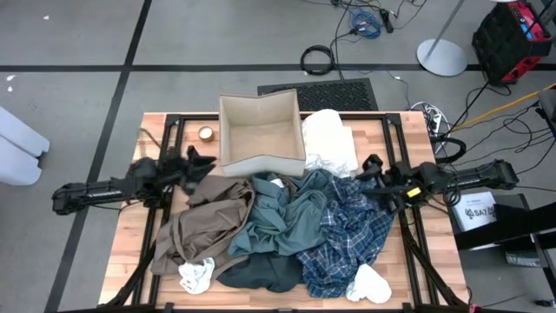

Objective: Sort clothes
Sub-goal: Put the right white sock into the laundry bin

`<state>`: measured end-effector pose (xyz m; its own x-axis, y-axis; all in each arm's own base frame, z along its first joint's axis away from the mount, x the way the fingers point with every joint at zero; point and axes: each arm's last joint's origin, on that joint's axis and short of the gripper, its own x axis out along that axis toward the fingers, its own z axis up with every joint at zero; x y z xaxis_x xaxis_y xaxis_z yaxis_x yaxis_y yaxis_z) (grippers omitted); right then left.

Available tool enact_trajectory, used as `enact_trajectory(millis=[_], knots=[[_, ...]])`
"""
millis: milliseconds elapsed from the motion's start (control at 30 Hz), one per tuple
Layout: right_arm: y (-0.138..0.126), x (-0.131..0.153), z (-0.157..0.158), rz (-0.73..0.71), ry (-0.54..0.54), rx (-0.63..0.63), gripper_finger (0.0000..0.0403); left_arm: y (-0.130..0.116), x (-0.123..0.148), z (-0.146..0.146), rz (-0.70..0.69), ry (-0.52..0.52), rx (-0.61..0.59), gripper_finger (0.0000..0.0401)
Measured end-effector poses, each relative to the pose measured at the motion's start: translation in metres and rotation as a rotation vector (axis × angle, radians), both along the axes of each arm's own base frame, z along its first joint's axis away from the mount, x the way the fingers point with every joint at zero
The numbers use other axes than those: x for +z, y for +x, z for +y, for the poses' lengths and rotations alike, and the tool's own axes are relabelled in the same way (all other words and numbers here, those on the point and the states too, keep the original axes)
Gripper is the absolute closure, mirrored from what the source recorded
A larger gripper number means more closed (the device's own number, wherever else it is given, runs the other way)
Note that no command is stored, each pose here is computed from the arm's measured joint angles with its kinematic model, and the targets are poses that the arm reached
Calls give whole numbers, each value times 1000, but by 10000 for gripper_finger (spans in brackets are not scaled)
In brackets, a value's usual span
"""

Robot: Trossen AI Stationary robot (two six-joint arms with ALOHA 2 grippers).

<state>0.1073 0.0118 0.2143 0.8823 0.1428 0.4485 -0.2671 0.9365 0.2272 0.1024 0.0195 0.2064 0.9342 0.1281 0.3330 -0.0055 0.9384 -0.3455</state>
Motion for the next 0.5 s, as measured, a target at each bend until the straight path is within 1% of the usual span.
enact_trajectory(millis=[67,133,233,300,367,500], knots=[[-3,5,0,-56,14,5,190,-5,12,-3,-126,89,-49,239],[-3,11,0,-70,57,28,190,-9,20,-5,-213,157,-68,239],[-1,25,1,-20,94,96,190,-12,31,-6,-249,214,-70,239],[4,37,2,58,113,116,190,-11,40,-7,-242,235,-67,239],[9,51,2,149,104,108,190,-7,50,-7,-212,255,-69,239],[21,80,3,326,18,63,190,10,71,-7,-56,280,-89,239]])
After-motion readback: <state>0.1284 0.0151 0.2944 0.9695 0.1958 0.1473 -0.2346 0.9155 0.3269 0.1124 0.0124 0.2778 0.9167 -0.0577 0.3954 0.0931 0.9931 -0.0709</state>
